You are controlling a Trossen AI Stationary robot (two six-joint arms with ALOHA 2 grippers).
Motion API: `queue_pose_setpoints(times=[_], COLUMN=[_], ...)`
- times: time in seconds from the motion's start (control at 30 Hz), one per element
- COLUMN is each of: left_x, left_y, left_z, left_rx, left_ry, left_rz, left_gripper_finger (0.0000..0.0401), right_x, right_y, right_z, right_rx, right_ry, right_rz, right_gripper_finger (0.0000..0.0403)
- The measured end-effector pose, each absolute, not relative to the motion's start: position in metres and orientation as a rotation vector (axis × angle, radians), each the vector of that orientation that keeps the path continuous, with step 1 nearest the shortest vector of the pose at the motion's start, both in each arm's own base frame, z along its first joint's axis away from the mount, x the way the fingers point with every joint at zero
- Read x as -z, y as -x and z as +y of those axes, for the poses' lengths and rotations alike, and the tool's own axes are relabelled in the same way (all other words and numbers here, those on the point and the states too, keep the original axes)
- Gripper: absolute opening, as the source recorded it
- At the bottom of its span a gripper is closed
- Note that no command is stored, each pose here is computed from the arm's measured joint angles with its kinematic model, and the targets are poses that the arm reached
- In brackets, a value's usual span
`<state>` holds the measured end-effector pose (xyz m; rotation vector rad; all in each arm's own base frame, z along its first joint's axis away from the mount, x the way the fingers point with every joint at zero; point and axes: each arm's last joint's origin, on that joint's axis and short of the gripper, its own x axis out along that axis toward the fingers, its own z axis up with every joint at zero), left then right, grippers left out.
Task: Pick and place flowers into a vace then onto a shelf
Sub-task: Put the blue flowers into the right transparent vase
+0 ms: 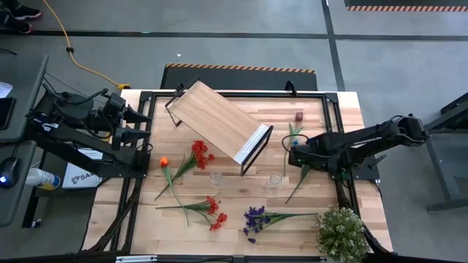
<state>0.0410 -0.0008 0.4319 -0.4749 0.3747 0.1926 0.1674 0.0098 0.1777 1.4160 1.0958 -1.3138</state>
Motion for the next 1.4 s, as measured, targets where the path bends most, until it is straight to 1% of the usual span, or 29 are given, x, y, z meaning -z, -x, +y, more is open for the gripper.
queue_pose_setpoints(times=[0.23, 0.63, 0.73, 1.07, 1.4], left_x=[-0.432, -0.432, -0.432, -0.432, -0.432], left_y=[-0.041, -0.041, -0.041, -0.041, -0.041], left_z=[-0.001, -0.001, -0.001, -0.001, 0.000], left_rx=[-0.189, -0.188, -0.189, -0.188, -0.210], left_ry=[0.457, 0.457, 0.457, 0.457, 0.452], left_rz=[0.376, 0.376, 0.376, 0.376, 0.369], left_gripper_finger=[0.0367, 0.0367, 0.0367, 0.0367, 0.0367], right_x=[-0.173, -0.147, -0.145, -0.144, -0.144], right_y=[-0.170, -0.186, -0.187, -0.187, -0.187], right_z=[0.008, 0.009, 0.009, 0.009, 0.009], right_rx=[1.348, 1.416, 1.427, 1.424, 1.422], right_ry=[-1.408, -1.347, -1.338, -1.324, -1.313], right_rz=[1.108, 1.171, 1.178, 1.181, 1.178], right_gripper_finger=[0.0293, 0.0293, 0.0286, 0.0229, 0.0149])
